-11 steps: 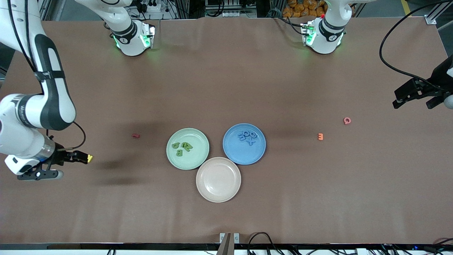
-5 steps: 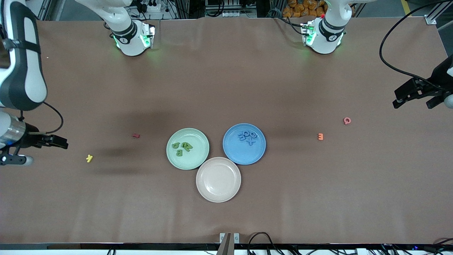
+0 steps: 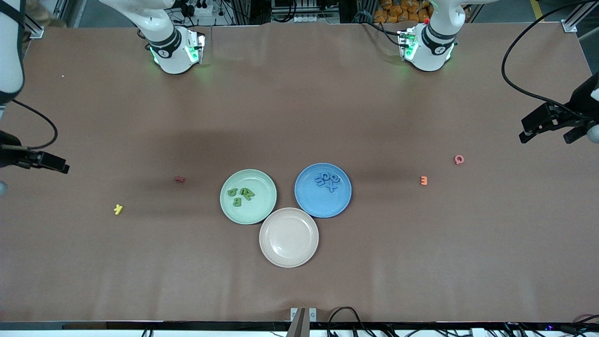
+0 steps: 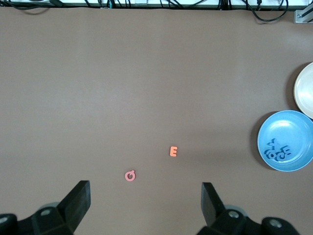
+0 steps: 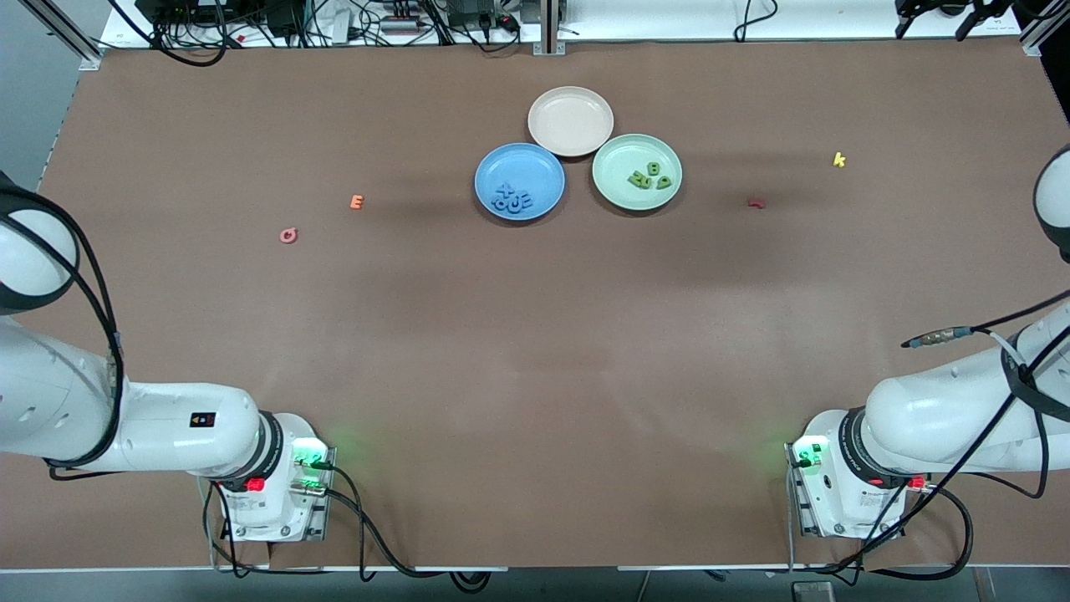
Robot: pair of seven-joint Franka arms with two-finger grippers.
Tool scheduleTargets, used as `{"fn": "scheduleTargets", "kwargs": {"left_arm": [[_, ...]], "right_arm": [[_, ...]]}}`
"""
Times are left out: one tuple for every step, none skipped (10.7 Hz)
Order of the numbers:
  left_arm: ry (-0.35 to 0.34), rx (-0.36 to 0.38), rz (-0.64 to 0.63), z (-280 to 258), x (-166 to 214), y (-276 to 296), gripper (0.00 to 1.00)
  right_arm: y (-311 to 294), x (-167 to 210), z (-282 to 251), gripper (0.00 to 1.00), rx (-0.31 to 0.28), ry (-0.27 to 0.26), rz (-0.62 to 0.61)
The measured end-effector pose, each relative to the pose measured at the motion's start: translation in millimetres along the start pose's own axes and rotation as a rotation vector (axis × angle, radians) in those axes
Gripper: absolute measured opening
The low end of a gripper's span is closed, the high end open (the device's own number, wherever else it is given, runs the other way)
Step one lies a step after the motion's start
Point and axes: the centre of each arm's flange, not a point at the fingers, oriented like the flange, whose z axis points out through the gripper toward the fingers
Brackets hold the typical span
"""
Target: Sort letters by color into matching plates
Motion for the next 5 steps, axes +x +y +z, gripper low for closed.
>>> {"fn": "scheduleTargets", "kwargs": {"left_arm": [[0.0,0.0,0.0,0,0,0,1.0],[0.0,0.0,0.0,0,0,0,1.0],[0.0,0.0,0.0,0,0,0,1.0],[0.0,0.0,0.0,0,0,0,1.0],[0.0,0.0,0.0,0,0,0,1.0]], "right_arm": [[-2,-10,-13,1.0,0.001,-0.012,0.002],[-4,-21,-30,1.0,0.001,-0.019,0.003],[-8,-31,-45,1.0,0.002,-0.014,0.014],[-15,-40,-61,1.0,0.003,0.004,0.035],[-26,-48,-73,1.0,0.004,0.022,0.055]]}}
